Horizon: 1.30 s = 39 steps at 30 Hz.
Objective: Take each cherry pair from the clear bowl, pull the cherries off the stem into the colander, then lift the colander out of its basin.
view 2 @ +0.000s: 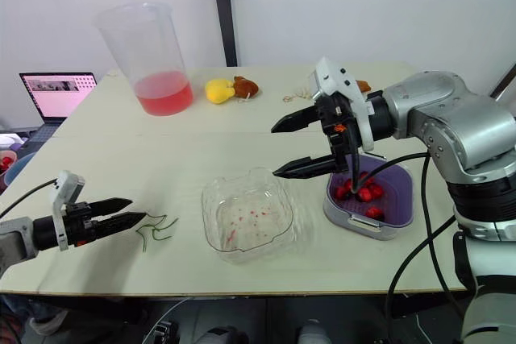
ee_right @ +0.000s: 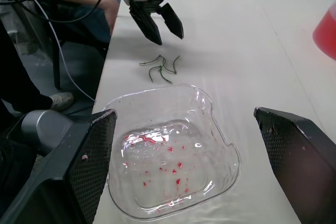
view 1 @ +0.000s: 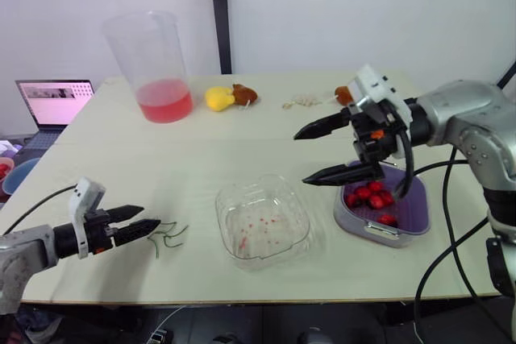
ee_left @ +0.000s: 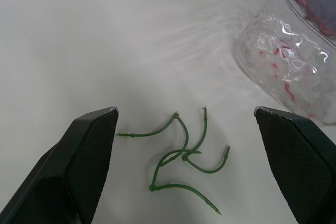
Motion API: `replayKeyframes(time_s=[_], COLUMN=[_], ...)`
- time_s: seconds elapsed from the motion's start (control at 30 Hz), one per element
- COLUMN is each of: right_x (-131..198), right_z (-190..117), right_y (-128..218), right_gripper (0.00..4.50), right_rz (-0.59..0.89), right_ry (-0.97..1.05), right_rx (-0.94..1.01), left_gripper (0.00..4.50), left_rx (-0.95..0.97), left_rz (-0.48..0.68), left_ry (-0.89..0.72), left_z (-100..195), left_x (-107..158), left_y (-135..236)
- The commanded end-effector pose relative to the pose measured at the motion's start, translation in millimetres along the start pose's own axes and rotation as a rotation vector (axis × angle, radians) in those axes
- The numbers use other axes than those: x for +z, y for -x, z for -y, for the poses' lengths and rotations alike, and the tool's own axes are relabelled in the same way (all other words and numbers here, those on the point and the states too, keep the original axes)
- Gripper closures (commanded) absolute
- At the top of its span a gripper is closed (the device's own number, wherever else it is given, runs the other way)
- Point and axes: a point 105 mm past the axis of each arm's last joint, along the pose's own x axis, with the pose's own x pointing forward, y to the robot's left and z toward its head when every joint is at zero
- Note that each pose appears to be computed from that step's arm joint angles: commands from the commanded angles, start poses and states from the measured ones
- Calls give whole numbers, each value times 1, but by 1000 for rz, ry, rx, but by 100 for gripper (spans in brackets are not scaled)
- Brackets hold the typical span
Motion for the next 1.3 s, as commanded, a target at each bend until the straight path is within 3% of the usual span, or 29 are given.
replayKeyframes(time_s=[0.03, 0.1, 0.23, 0.43, 0.53, 0.67, 0.83, 1.03, 1.17, 1.3], right_x=[7, 2, -3, -27, -39, -74, -117, -132, -106, -95], right_z=[-5, -7, -8, -12, -21, -52, -119, -152, -126, -98], right_y=[7, 9, 21, 60, 86, 135, 186, 182, 145, 116], right_gripper=[0, 0, 0, 0, 0, 0, 0, 0, 0, 0], right_rz=[-35, -61, -99, -218, -250, -220, -352, -427, -297, -481], right_ry=[56, 47, 9, -106, -173, -321, -528, -634, -538, -355], right_rx=[-22, -29, -103, -367, -536, -810, -955, -941, -867, -775], left_gripper=[2, 2, 2, 2, 2, 2, 2, 2, 2, 2], left_rx=[-29, -65, -193, -531, -662, -716, -788, -885, -872, -754], left_rz=[-36, -12, 105, 96, 97, 136, 135, 157, 149, 214], left_ry=[-121, -201, -356, -551, -588, -572, -600, -674, -693, -745], left_z=[6, 14, 40, 101, 122, 122, 131, 152, 149, 142], left_x=[10, 25, 81, 129, 137, 139, 130, 135, 132, 137], left_y=[4, 5, 3, -27, -42, -60, -72, -83, -91, -105])
